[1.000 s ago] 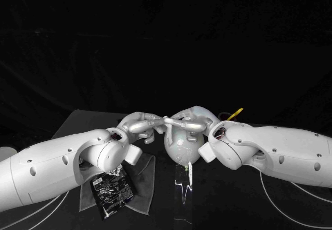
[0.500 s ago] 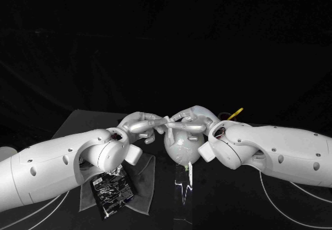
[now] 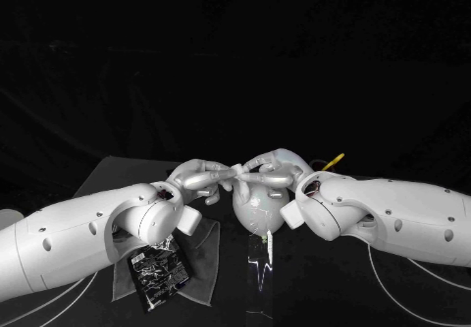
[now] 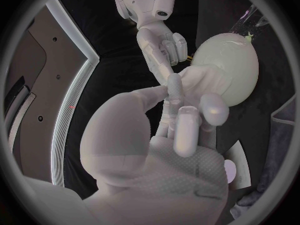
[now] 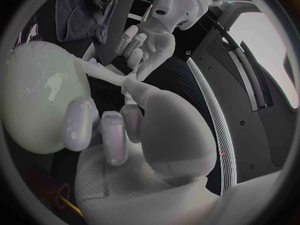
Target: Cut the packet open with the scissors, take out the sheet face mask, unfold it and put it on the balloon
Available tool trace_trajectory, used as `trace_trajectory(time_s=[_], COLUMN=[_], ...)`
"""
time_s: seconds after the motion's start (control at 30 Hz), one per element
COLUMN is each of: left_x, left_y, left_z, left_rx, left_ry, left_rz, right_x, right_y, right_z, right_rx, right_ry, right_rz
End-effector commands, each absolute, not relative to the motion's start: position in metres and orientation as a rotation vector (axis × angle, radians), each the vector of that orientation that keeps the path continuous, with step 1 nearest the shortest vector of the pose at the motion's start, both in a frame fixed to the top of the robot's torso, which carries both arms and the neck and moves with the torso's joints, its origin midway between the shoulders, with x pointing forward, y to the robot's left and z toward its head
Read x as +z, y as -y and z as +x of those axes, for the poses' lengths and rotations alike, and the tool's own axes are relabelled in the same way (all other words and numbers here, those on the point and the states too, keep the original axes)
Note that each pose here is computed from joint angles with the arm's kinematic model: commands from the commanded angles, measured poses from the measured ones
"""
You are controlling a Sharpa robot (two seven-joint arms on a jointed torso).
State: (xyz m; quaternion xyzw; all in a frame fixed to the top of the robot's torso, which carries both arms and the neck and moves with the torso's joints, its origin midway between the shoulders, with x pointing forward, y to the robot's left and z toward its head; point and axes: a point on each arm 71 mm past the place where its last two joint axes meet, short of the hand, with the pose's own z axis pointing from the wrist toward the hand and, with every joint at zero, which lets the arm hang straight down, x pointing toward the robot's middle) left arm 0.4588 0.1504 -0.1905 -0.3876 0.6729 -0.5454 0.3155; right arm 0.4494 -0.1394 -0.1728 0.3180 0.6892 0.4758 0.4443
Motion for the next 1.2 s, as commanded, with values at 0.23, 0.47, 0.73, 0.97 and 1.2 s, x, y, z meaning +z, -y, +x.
trace_trajectory(time_s=[0.23,0.47,0.73,0.97,1.2], left_x=[-0.1874,-0.1864,-0.1858,-0.1853,-0.1852], left_y=[-0.1489,-0.1513,-0.1506,-0.1483,-0.1472], left_z=[0.4589,0.4602,0.4600,0.4592,0.4585], left_rx=[-1.428,-1.413,-1.415,-1.424,-1.429], left_ry=[-1.775,-1.755,-1.750,-1.754,-1.759], left_rz=[-0.921,-0.894,-0.883,-0.876,-0.872], right_x=[-0.1722,-0.1735,-0.1751,-0.1762,-0.1764], right_y=[0.1421,0.1429,0.1420,0.1392,0.1385], right_z=[0.4484,0.4466,0.4456,0.4448,0.4452], right_rx=[1.209,1.223,1.238,1.252,1.252], right_ry=[-1.701,-1.732,-1.770,-1.799,-1.801], right_rz=[0.824,0.834,0.832,0.823,0.822])
